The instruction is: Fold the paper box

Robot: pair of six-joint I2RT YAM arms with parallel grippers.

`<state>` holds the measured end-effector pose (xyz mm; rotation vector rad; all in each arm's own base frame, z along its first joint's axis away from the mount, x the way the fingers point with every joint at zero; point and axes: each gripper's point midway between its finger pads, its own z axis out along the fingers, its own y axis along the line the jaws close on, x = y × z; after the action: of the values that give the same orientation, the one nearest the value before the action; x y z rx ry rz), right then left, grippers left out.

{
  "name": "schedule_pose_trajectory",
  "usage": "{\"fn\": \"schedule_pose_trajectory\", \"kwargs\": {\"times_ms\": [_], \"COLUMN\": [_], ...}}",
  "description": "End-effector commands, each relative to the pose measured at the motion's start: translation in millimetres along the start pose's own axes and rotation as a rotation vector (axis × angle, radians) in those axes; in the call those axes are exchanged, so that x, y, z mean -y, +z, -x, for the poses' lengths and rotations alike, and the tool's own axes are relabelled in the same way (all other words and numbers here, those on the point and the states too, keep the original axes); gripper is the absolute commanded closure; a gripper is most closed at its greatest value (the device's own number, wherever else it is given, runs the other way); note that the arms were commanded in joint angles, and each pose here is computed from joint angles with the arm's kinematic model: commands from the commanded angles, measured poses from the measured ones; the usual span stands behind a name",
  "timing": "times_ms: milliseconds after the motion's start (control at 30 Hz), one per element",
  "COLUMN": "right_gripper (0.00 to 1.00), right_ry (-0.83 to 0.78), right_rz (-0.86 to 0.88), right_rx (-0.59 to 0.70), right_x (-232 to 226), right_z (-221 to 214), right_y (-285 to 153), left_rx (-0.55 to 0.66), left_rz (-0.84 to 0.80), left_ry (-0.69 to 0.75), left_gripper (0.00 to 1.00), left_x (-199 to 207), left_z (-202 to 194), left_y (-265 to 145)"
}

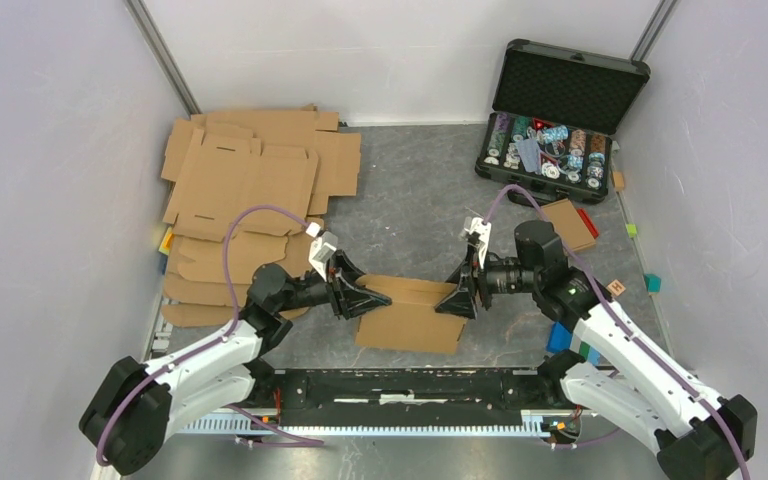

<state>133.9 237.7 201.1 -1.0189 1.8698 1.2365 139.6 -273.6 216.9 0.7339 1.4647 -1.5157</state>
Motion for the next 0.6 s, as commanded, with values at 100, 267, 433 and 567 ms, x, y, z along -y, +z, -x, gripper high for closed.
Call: {"fn": "schedule_pose_trajectory", "kwargs": {"times_ms": [100,267,433,567], "right_gripper": [0.02,0.02,0.02,0.02], "right_ry": [-0.060,-0.105,-0.144,-0.179], "right_rz": [-0.032,-0.123,-0.337,-0.446], "right_rx": [0.102,0.185,0.319,0.534], "right_x": [12.0,26.9,45.9,48.0], "right_z": [20.7,49.4,97.3,124.7], "right_y": [4.7,6.9,-17.5,-44.5], "left_rx": [-0.034,-0.040,-0.041,-0.033], "left_rz": [-0.024,-0.042,-0.043,-0.053], "left_ry": [-0.011,-0.017,-0.019,-0.014], "left_gripper": [0.80,0.80,0.80,0.80], "left_x": [0.7,2.0,2.0,4.7], "left_z": [-4.1,-5.3,-5.9,-3.8], "left_y": [3.3,4.6,4.6,4.1]}}
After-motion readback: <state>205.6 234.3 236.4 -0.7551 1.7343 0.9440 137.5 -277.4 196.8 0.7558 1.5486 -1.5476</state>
